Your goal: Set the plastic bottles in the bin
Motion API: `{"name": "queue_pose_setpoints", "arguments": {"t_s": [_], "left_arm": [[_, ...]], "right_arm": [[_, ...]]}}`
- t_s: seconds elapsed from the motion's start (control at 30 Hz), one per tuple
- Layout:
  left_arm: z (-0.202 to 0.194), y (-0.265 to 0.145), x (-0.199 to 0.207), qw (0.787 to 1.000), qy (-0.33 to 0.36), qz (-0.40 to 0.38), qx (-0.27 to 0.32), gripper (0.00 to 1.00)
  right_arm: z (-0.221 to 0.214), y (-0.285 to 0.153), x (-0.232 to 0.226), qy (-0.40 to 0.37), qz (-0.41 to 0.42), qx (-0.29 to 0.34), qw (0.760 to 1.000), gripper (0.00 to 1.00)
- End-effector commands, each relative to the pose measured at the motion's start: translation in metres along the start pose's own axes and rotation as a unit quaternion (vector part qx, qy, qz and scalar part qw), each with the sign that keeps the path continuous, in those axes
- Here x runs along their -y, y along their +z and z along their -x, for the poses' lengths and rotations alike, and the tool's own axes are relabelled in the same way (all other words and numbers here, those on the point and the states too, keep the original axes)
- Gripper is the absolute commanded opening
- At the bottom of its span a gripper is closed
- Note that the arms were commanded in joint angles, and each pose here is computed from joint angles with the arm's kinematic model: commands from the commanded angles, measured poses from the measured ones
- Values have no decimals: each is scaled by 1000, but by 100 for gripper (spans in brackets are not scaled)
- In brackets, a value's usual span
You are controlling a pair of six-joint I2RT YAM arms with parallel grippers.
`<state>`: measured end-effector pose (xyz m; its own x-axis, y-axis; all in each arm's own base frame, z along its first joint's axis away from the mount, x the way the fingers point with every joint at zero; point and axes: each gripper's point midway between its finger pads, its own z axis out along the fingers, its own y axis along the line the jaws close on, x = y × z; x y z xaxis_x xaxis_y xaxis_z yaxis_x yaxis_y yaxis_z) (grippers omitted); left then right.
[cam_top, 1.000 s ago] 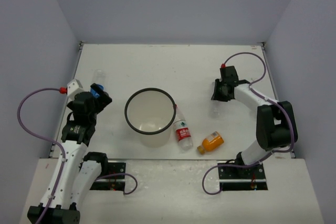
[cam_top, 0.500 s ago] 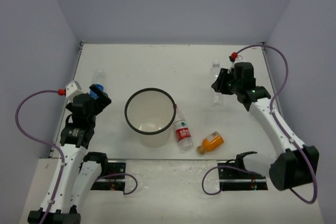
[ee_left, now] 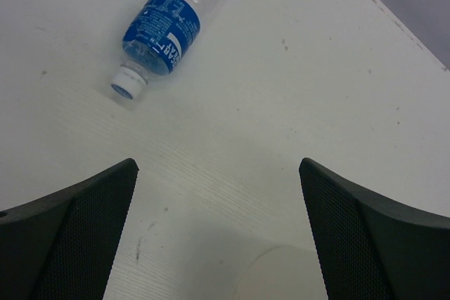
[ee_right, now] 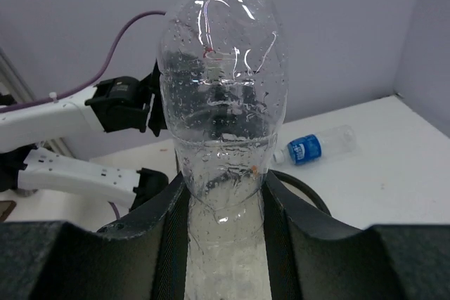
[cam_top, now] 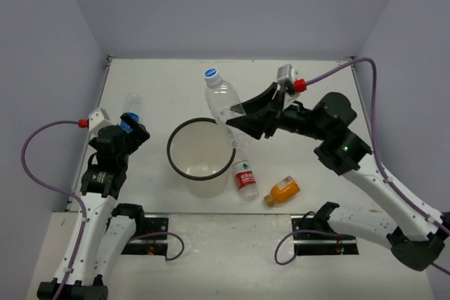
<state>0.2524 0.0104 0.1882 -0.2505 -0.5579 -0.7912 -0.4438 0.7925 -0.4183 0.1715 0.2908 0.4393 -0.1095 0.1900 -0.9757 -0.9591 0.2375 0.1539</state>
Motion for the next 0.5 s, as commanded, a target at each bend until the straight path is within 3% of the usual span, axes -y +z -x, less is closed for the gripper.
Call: {"name": "queue_pose_setpoints", "arguments": {"t_s": [0.0, 0.3, 0.47], "left_arm": [[1, -2, 5, 1000, -20, -11, 0, 100], [3, -3, 5, 1000, -18, -13, 3, 100], [1, 2, 0, 1000, -20, 4, 3, 100]], "right_arm": [[-17, 49, -4, -4, 41, 11, 999, 13], [-69, 77, -4, 53, 39, -16, 998, 23], [-99, 74, -8, 90, 45, -31, 994, 36]]}}
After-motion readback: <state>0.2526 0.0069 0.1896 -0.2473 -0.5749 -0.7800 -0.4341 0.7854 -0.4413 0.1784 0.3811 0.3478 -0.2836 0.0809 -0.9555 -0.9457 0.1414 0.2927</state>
